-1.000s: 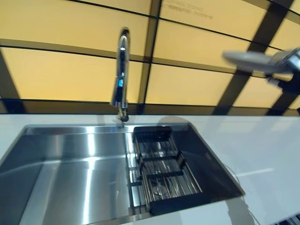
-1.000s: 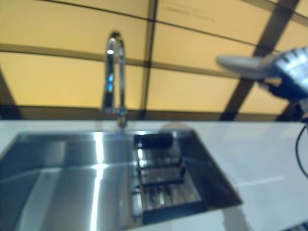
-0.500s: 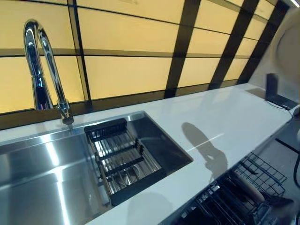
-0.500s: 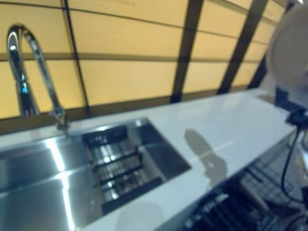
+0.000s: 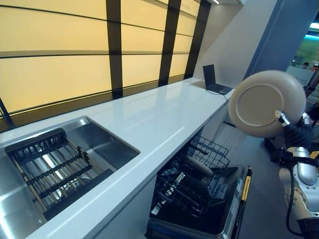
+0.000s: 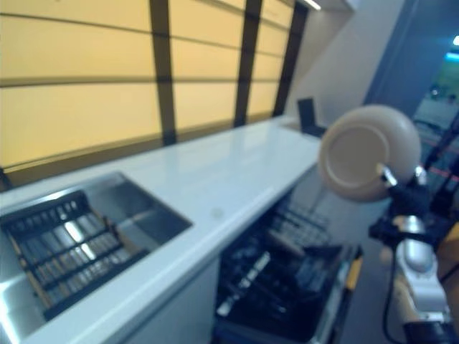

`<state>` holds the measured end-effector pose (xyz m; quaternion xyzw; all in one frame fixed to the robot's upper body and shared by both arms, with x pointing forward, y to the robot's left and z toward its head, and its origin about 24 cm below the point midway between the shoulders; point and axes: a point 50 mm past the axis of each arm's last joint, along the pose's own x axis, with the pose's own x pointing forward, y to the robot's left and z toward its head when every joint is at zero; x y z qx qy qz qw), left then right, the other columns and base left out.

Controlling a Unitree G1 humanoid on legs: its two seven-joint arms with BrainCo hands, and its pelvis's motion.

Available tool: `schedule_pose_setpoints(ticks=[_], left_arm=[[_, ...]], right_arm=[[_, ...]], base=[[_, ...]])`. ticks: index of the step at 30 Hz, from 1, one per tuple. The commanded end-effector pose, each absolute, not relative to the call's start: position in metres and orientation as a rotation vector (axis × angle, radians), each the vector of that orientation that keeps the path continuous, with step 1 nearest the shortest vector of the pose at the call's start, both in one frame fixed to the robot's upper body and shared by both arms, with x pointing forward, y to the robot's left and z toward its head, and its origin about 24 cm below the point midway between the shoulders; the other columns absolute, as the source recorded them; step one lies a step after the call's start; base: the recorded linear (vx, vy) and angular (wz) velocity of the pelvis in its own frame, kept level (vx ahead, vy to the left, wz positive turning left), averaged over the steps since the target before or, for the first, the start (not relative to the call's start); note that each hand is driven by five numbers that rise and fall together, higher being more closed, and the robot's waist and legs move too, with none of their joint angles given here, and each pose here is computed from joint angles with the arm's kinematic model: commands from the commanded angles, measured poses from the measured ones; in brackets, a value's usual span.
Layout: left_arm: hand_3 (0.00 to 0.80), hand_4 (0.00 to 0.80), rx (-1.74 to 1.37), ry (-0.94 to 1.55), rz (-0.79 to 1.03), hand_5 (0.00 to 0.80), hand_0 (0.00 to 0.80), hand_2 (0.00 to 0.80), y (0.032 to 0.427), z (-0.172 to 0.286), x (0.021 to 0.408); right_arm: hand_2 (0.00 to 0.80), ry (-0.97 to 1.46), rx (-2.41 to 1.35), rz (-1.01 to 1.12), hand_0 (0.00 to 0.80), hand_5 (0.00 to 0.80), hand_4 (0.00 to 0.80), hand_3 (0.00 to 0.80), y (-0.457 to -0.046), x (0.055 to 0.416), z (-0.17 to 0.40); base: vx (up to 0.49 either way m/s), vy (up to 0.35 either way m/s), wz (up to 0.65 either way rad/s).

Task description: Take plates into dishwasher

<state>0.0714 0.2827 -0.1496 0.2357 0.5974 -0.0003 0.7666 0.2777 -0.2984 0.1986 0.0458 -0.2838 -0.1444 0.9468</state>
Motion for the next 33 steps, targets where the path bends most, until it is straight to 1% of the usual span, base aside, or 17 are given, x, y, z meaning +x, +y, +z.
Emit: schedule_pose_setpoints(ticks=[1, 6, 16, 19, 26, 33], left_arm=[[0.0, 0.0, 0.462, 1.114, -0.117, 0.0, 0.0, 0.0, 0.243, -0.15, 0.116], [0.0, 0.0, 0.428, 1.13, -0.123, 0.0, 0.0, 0.0, 0.234, -0.155, 0.109], [0.0, 0.0, 0.444, 1.162, -0.113, 0.0, 0.0, 0.0, 0.235, -0.155, 0.109], [0.0, 0.0, 0.441, 1.139, -0.11, 0.0, 0.0, 0.0, 0.234, -0.153, 0.116], [0.0, 0.0, 0.43, 1.083, -0.107, 0.0, 0.0, 0.0, 0.231, -0.149, 0.129], [0.0, 0.0, 0.416, 1.044, -0.084, 0.0, 0.0, 0.0, 0.234, -0.145, 0.138]], right_arm=[[0.8, -0.698, 0.127, -0.203, 0.8, 0.8, 0.8, 0.8, -0.279, 0.281, 0.227], [0.8, -0.618, 0.162, -0.152, 0.8, 0.8, 0.8, 0.8, -0.264, 0.288, 0.208], [0.8, -0.517, 0.141, -0.133, 0.8, 0.8, 0.8, 0.8, -0.253, 0.287, 0.175], [0.8, -0.513, -0.044, -0.125, 0.8, 0.8, 0.8, 0.8, -0.247, 0.285, 0.172], [0.8, -0.511, -0.265, -0.086, 0.8, 0.8, 0.8, 0.8, -0.242, 0.281, 0.171], [0.8, -0.548, -0.528, -0.084, 0.8, 0.8, 0.8, 0.8, -0.246, 0.272, 0.178]], base=[[-0.191, -0.16, 0.19], [-0.093, -0.058, 0.13], [-0.037, 0.024, -0.1], [-0.038, 0.02, -0.02], [-0.038, 0.004, -0.03], [-0.026, -0.006, -0.01]])
